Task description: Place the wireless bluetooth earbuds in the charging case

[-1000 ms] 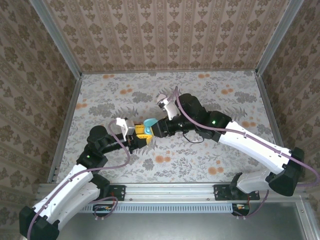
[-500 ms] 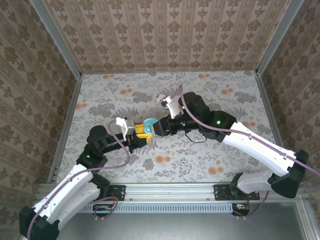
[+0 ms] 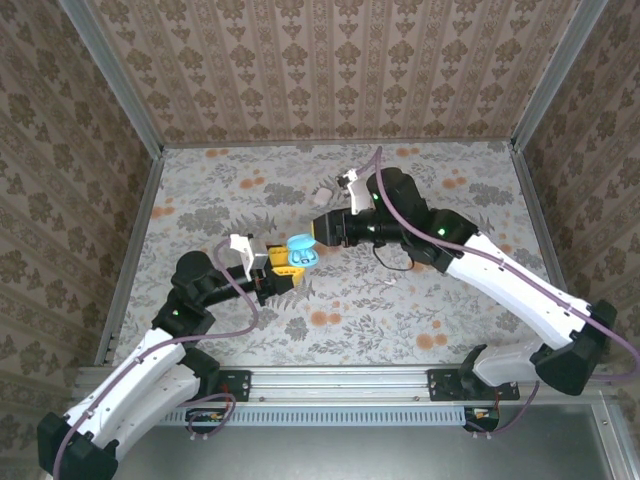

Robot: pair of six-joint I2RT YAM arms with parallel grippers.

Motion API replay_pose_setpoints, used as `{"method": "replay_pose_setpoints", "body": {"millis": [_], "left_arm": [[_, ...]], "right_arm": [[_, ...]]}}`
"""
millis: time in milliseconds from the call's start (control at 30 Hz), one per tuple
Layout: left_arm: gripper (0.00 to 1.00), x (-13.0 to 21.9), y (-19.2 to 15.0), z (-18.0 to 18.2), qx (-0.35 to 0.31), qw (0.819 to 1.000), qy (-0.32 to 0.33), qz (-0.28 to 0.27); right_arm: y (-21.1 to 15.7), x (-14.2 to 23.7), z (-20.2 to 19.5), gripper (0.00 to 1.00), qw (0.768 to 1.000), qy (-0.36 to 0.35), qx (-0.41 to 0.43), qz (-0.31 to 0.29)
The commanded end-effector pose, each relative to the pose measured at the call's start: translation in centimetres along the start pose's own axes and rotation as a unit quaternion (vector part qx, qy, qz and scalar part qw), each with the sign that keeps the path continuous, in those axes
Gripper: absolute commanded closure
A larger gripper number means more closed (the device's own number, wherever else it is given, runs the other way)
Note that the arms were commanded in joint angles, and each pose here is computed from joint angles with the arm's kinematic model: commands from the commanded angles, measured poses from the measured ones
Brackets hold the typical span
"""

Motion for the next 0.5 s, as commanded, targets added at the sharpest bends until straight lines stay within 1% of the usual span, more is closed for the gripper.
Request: {"method": "replay_pose_setpoints", "body": {"millis": [0,67,100,133,300,333,467], "left_arm": [[0.7,0.2,1.4,-0.5,-0.012,0.999,-0.012,-0.027],[0.7,0.2,1.5,-0.5,-0.012,0.999,-0.012,-0.028],[0.7,0.2,1.5,-0.5,-0.012,0.999,-0.011,-0.028],[0.7,0.2,1.6,-0.5,-0.013,0.999,-0.01,-0.028],[0.7,0.2,1.4,-0.3,-0.013,1.0,0.002,-0.028],[0.7,0.2,1.4,-0.2,-0.013,1.0,0.005,-0.028],[0.7,0.2,1.6,-0.2,-0.011,0.999,0.009,-0.032]], "right_arm": [[1.1,-0.6,0.9,0.54,0.999,0.036,-0.022,0.002],[1.1,-0.6,1.1,0.54,0.998,0.049,-0.023,0.012],[0.7,-1.7,0.6,0.54,0.998,0.045,-0.029,0.029],[0.6,-1.9,0.5,0.54,0.998,0.047,-0.032,0.036],[-0.8,-2.0,-0.2,0.55,0.995,0.055,-0.049,0.063],[-1.0,-1.2,0.1,0.54,0.995,0.06,-0.047,0.059],[-2.0,0.0,-0.5,0.52,0.996,0.052,-0.056,0.051]]}}
Point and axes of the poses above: each hand's point on the last joint's axis, 136 mm out from that joint toward the fingers, its own x axis back along the fingers, its own z axis along the line the jaws close on, y = z × x, the point moved 8 cm from there along x, back along the fingers, and after that the axes turned 6 degrees about -x, right-handed, at the moved point
